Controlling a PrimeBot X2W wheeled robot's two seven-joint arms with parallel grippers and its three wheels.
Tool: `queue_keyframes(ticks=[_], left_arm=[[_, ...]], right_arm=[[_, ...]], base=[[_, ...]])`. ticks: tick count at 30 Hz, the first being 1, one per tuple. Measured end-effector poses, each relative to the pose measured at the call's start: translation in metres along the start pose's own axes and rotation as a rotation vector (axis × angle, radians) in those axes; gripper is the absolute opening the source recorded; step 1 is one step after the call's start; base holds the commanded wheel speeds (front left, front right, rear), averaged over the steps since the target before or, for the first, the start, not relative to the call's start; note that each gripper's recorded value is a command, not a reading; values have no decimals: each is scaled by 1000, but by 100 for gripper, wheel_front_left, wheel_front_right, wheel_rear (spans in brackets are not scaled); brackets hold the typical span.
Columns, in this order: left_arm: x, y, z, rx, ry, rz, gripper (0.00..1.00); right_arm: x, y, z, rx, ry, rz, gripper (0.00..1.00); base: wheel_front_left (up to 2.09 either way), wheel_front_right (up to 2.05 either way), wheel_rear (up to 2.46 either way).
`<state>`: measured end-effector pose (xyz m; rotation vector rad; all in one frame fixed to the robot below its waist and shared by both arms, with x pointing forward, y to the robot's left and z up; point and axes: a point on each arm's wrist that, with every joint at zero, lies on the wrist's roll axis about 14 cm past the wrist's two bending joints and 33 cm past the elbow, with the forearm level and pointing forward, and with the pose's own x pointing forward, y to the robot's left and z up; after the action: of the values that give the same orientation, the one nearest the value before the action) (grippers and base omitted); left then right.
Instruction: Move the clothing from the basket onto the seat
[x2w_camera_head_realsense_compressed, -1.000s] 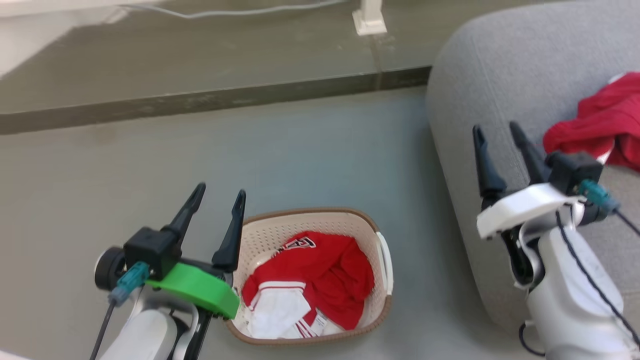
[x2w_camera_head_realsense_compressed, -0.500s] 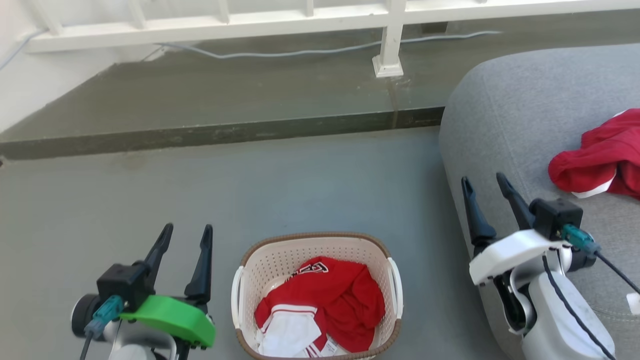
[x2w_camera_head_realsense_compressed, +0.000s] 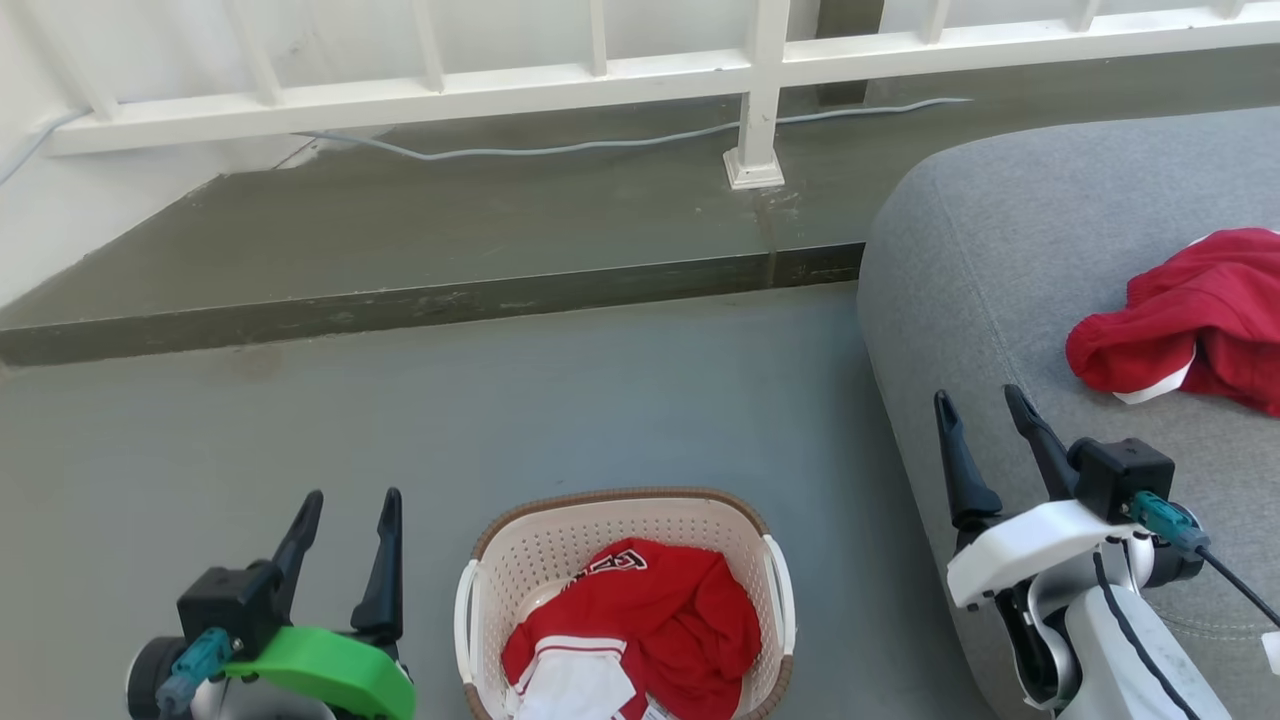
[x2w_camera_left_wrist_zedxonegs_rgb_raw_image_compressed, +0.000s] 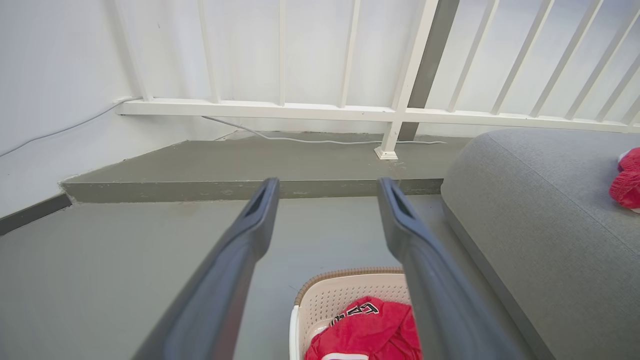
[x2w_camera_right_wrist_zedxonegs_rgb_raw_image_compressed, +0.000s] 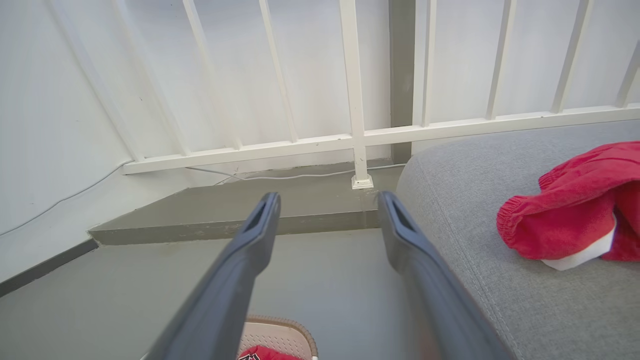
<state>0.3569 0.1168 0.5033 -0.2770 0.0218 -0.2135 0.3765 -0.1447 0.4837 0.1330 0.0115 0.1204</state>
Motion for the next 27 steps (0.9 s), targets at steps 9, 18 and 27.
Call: queue_keyframes(ticks=[9, 18, 27], left_arm=[[-6, -3, -7, -19, 16, 9, 100], [-5, -4, -4, -20, 6, 7, 100], [-5, -5, -6, -15, 14, 7, 100]], right_arm=[[-6, -1, 2, 0, -5, -11, 100], [-6, -1, 6, -1, -7, -8, 100], [-10, -1, 4, 0, 3, -17, 100]], base=[[0, 0, 0], [0, 0, 0], [0, 0, 0]])
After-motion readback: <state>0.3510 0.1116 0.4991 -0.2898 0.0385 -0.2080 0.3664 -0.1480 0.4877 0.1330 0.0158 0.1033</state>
